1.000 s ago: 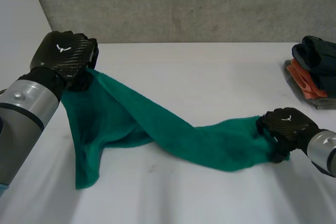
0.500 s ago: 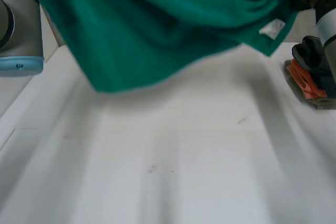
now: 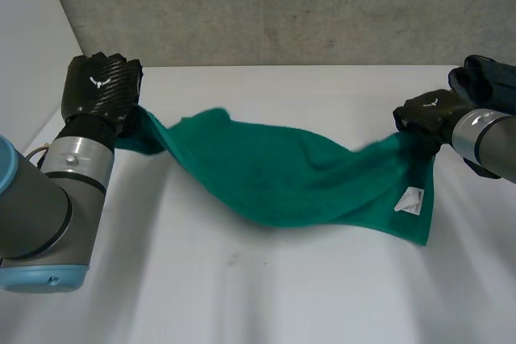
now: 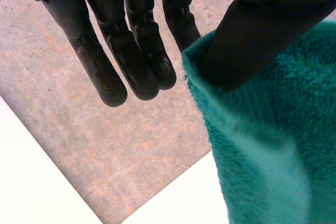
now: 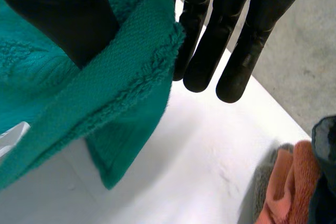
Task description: Fold the laundry.
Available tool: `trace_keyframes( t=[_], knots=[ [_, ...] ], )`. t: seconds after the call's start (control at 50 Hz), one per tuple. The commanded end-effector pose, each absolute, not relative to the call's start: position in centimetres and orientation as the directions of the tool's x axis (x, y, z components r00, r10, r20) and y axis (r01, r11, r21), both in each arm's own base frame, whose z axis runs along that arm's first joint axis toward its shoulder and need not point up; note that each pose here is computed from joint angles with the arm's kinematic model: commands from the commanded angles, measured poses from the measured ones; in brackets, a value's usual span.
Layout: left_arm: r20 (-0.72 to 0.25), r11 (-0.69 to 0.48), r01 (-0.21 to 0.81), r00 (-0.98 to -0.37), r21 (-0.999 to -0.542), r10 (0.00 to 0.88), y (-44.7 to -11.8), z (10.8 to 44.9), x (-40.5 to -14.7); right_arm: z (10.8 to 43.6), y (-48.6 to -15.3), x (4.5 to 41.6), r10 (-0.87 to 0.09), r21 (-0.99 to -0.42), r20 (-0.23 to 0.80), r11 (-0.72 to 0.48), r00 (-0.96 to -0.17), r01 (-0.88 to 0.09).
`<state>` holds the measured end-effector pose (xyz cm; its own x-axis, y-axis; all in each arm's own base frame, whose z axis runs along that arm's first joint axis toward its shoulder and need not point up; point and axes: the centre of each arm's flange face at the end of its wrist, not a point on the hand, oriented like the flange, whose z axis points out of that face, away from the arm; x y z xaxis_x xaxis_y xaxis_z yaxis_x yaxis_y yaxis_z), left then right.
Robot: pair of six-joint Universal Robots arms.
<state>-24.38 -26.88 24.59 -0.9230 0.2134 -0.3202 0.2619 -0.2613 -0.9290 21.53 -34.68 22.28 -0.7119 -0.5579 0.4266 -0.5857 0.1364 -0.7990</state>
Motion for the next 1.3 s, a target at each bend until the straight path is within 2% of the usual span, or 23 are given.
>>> trace_keyframes(
  t=[0.02, 0.08, 0.18, 0.26, 0.28, 0.32, 0.38, 0.44, 0.5, 0.58, 0.68, 0.76, 0.88, 1.08, 1.3],
  knots=[
    [-0.326, -0.239, 0.272, -0.917, -0.932, 0.23, -27.0, 23.5, -24.8, 17.5, -37.6, 21.5, -0.517, -0.793, 0.432, 0.172, -0.739, -0.584],
    [-0.339, -0.202, 0.292, -0.905, -0.935, 0.257, -27.2, 21.8, -25.4, 15.5, -38.8, 21.3, -0.462, -0.787, 0.466, 0.172, -0.755, -0.592],
    [-0.339, -0.184, 0.295, -0.894, -0.938, 0.293, -26.8, 20.6, -26.7, 15.5, -39.8, 20.9, -0.363, -0.802, 0.504, 0.14, -0.784, -0.581],
    [-0.342, -0.185, 0.298, -0.893, -0.937, 0.294, -26.7, 20.5, -26.8, 18.7, -39.0, 20.4, -0.3, -0.855, 0.471, 0.075, -0.83, -0.513],
    [-0.341, -0.187, 0.296, -0.893, -0.936, 0.293, -26.7, 20.6, -26.8, 21.0, -38.0, 20.4, -0.29, -0.878, 0.45, 0.031, -0.845, -0.478],
    [-0.339, -0.191, 0.293, -0.894, -0.937, 0.292, -26.8, 20.8, -26.8, 22.7, -36.8, 20.4, -0.291, -0.891, 0.434, -0.001, -0.853, -0.454],
    [-0.339, -0.195, 0.291, -0.895, -0.937, 0.29, -26.7, 21.0, -26.8, 24.3, -34.5, 20.3, -0.326, -0.905, 0.409, -0.025, -0.853, -0.424],
    [-0.337, -0.203, 0.287, -0.896, -0.936, 0.29, -26.7, 21.4, -26.9, 22.9, -32.5, 20.5, -0.403, -0.901, 0.39, 0.019, -0.828, -0.434],
    [-0.338, -0.199, 0.289, -0.894, -0.937, 0.295, -26.4, 21.8, -26.9, 21.7, -29.8, 20.4, -0.483, -0.893, 0.333, 0.115, -0.81, -0.436],
    [-0.33, -0.197, 0.28, -0.894, -0.94, 0.304, -25.6, 23.6, -26.7, 19.6, -26.5, 20.2, -0.57, -0.853, 0.237, 0.265, -0.786, -0.45],
    [-0.325, -0.224, 0.262, -0.889, -0.939, 0.322, -24.3, 25.9, -27.2, 17.7, -24.3, 20.4, -0.618, -0.832, 0.137, 0.352, -0.774, -0.429],
    [-0.317, -0.267, 0.234, -0.889, -0.935, 0.33, -23.3, 27.7, -27.6, 17.0, -24.0, 20.5, -0.608, -0.843, 0.081, 0.382, -0.79, -0.38],
    [-0.313, -0.305, 0.208, -0.883, -0.929, 0.349, -21.9, 29.2, -28.0, 16.4, -23.9, 20.5, -0.614, -0.851, 0.059, 0.381, -0.787, -0.361],
    [-0.299, -0.311, 0.188, -0.884, -0.932, 0.36, -21.3, 29.6, -28.1, 13.5, -26.5, 20.8, -0.615, -0.854, 0.114, 0.341, -0.78, -0.393],
    [-0.263, -0.326, 0.143, -0.894, -0.935, 0.362, -21.0, 31.2, -27.9, 13.3, -28.6, 21.2, -0.619, -0.864, 0.131, 0.311, -0.774, -0.395]
  ],
)
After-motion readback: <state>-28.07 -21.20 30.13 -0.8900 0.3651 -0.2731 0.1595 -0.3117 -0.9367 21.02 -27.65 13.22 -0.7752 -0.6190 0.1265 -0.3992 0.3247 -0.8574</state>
